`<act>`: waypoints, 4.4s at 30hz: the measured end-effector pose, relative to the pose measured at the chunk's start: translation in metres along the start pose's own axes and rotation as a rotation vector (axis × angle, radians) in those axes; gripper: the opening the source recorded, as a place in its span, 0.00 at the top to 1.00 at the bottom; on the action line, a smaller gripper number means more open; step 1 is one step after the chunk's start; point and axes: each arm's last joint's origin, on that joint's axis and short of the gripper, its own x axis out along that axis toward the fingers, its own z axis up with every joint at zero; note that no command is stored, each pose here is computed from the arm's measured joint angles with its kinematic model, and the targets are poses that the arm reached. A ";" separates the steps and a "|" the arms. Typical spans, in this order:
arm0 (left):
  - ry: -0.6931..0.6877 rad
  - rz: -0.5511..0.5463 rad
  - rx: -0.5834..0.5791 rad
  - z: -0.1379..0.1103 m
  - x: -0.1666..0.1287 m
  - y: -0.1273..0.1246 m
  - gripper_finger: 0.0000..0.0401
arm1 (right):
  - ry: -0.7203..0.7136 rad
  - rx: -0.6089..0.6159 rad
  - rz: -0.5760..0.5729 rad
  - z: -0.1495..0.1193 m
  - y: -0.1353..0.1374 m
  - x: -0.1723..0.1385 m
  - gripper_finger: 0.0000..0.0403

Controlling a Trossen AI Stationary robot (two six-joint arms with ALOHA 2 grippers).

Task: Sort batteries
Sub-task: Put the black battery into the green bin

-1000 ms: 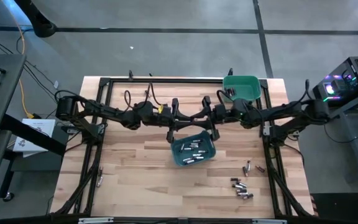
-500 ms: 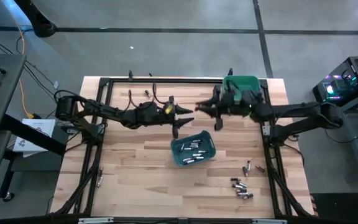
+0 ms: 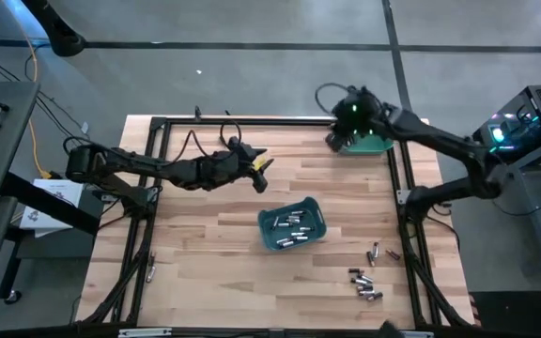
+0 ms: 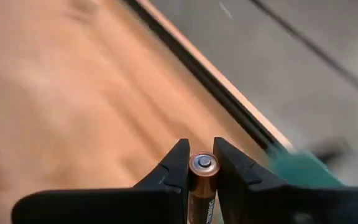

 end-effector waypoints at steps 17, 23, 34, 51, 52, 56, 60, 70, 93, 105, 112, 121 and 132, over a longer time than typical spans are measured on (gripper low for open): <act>-0.009 -0.006 0.020 0.001 0.000 -0.001 0.56 | 0.565 0.430 -0.282 -0.076 -0.124 0.110 0.91; -0.008 -0.007 0.020 0.001 0.000 -0.001 0.56 | 0.616 0.451 -0.272 -0.087 -0.128 0.129 0.91; -0.009 -0.007 0.019 0.001 0.000 -0.001 0.56 | 0.611 0.469 -0.261 -0.089 -0.129 0.135 0.79; 0.380 0.409 -0.316 -0.023 -0.037 0.055 0.58 | 0.182 0.298 -0.207 -0.019 -0.079 0.018 0.78; 0.396 0.486 -0.339 -0.027 -0.036 0.063 0.57 | 0.135 0.273 -0.189 -0.017 -0.069 0.010 0.78; 0.478 0.570 -0.345 -0.037 -0.020 0.093 0.55 | -0.026 0.193 -0.086 -0.016 -0.027 -0.013 0.78; 0.588 0.339 -0.279 -0.042 0.003 0.121 0.50 | -0.129 0.078 0.053 -0.029 0.015 -0.028 0.78; 0.953 -0.091 0.637 -0.025 0.028 0.127 0.49 | -0.323 -0.024 0.351 -0.079 0.079 -0.038 0.78; 1.229 -0.355 1.129 -0.075 0.099 0.182 0.47 | -0.411 -0.004 0.488 -0.120 0.124 -0.039 0.78; 1.243 -0.435 1.022 -0.093 0.102 0.206 0.53 | -0.403 0.052 0.498 -0.119 0.124 -0.039 0.78; 1.258 -0.368 0.871 -0.094 0.101 0.199 0.78 | -0.403 0.056 0.504 -0.121 0.126 -0.041 0.78; 1.277 -0.206 0.719 -0.092 0.102 0.182 0.92 | -0.408 0.011 0.542 -0.130 0.140 -0.052 0.78; 0.856 -0.147 0.285 -0.046 0.105 0.168 0.92 | -0.336 -0.060 0.580 -0.149 0.144 -0.067 0.78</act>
